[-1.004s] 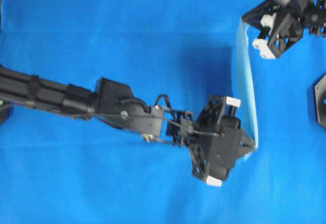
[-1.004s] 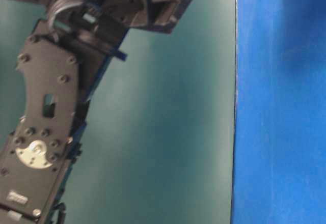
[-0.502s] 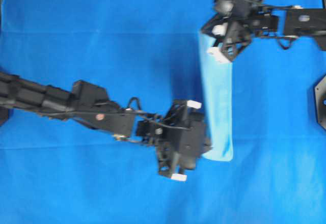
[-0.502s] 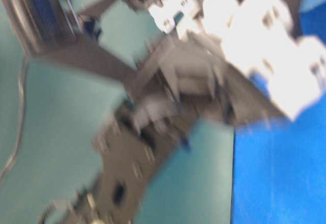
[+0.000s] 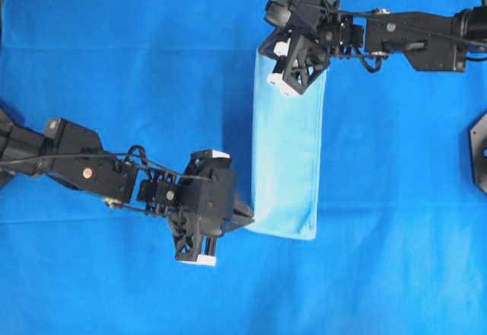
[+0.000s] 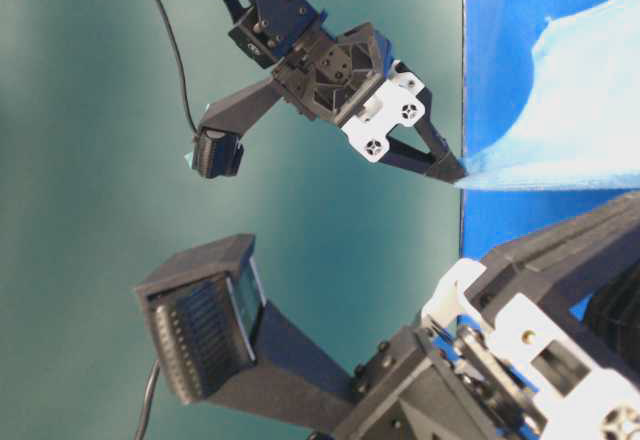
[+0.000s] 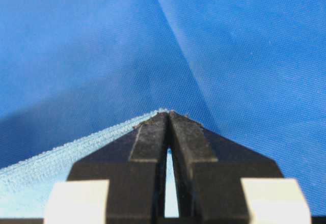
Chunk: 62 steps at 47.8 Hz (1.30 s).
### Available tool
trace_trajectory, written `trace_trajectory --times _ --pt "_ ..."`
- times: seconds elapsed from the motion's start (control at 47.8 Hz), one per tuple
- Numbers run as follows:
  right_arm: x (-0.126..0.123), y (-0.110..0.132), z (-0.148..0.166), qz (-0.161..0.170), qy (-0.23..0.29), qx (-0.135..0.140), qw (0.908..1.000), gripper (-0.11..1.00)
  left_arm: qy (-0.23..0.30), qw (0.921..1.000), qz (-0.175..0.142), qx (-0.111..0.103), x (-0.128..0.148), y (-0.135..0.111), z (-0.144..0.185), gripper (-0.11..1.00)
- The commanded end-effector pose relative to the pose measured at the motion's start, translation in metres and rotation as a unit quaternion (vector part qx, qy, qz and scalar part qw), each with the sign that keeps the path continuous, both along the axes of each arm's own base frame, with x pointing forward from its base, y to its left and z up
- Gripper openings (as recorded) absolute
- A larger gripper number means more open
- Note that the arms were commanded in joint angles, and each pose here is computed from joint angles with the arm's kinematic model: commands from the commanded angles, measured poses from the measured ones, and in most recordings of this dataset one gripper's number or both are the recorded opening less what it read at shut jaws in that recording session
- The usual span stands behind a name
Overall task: Fold the light blue towel.
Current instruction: 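Lay the strip vertically on the table and open both grippers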
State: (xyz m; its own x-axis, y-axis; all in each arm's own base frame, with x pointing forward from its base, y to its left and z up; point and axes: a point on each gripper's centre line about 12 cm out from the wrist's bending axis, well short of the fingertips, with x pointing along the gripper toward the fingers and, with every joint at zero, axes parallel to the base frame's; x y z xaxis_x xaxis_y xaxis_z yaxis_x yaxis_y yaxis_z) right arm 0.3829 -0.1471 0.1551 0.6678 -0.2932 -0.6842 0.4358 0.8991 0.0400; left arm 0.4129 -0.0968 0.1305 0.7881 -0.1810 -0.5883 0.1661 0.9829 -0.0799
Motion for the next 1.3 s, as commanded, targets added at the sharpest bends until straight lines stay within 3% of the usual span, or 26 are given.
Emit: trace_trajectory --times 0.0,0.335,0.397,0.523,0.627,0.837,1.004,1.276 --pt "0.004 -0.003 0.012 0.000 -0.018 -0.007 0.9998 0.01 -0.029 0.9994 -0.016 -0.006 0.001 -0.014 0.019 0.03" --pt "0.010 0.003 0.016 0.032 -0.035 -0.027 0.9985 0.05 -0.037 0.9992 -0.011 -0.008 0.015 -0.013 0.020 0.06" --pt "0.009 0.004 0.017 0.038 -0.035 -0.033 0.9981 0.17 -0.039 0.9991 -0.011 -0.008 0.017 -0.013 0.021 0.19" --pt "0.011 0.008 0.017 0.050 -0.036 -0.039 0.9973 0.48 -0.036 0.9993 -0.011 -0.006 0.016 -0.012 0.020 0.58" --pt "0.011 0.010 0.017 0.052 -0.034 -0.040 0.9973 0.57 -0.033 0.9994 -0.011 -0.006 0.014 -0.012 0.023 0.82" --pt "0.008 0.020 0.035 0.061 -0.051 -0.048 0.9957 0.54 -0.017 0.9998 -0.011 -0.004 0.004 -0.010 0.045 0.75" --pt "-0.007 0.047 0.059 0.086 -0.072 -0.054 0.9922 0.54 0.002 0.9999 -0.013 0.000 -0.016 -0.005 0.069 0.75" --pt "-0.055 0.101 0.087 0.135 -0.111 -0.051 0.9832 0.54 -0.054 0.9985 -0.004 -0.012 -0.061 0.014 0.117 0.74"
